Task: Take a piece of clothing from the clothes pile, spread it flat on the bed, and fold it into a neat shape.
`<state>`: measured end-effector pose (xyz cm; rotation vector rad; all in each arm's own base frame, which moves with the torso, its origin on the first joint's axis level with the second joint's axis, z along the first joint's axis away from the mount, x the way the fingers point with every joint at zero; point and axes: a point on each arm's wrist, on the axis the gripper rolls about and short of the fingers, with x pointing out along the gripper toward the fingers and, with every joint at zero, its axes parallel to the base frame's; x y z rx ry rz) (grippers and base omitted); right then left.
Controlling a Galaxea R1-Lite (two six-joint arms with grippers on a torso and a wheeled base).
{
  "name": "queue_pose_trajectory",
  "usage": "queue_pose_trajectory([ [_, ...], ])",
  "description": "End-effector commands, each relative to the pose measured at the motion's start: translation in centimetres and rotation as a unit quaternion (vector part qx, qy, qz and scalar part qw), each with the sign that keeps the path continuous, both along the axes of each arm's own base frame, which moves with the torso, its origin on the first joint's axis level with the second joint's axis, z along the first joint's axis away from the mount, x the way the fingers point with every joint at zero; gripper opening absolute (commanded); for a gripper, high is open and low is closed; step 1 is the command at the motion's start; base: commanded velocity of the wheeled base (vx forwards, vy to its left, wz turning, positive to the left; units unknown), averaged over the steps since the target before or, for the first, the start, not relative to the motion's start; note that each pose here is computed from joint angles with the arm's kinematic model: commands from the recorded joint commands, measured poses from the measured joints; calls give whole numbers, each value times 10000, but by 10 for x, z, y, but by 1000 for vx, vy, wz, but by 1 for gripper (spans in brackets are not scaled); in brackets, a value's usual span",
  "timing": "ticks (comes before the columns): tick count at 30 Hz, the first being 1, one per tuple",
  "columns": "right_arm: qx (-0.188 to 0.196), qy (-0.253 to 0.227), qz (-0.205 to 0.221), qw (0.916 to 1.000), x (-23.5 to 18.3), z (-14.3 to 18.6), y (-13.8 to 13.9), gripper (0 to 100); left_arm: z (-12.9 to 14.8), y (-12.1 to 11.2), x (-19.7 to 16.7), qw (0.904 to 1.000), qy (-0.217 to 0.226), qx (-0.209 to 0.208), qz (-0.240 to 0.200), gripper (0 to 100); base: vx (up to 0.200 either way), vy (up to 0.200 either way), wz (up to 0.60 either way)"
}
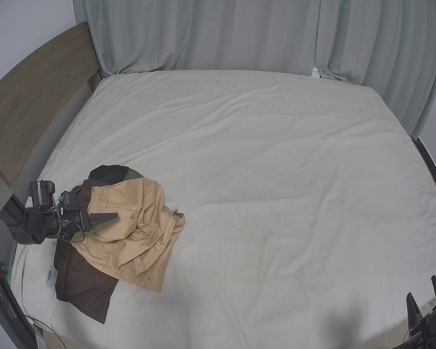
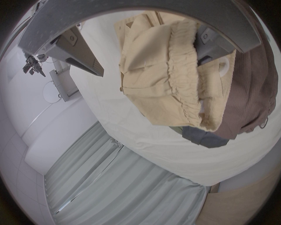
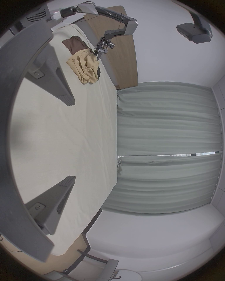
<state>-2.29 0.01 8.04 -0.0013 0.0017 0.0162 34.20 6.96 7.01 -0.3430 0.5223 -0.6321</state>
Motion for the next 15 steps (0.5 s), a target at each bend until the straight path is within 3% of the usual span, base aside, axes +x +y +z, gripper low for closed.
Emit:
queue_pose_trajectory([
  [1,-1,-1,4,10000,0,-5,0,100,-10,-2,6,10000,-15,-3,-12,100,0,0,0],
  [9,-1,7,4,10000,0,-5,0,100,-12,0,8,10000,-33,11,35,100,0,0,0],
  [10,-1,7,4,10000,0,-5,0,100,-12,0,9,10000,-40,13,35,0,0,0,0],
  [15,-1,7,4,10000,0,-5,0,100,-9,0,11,9999,-91,1,42,0,0,0,0],
])
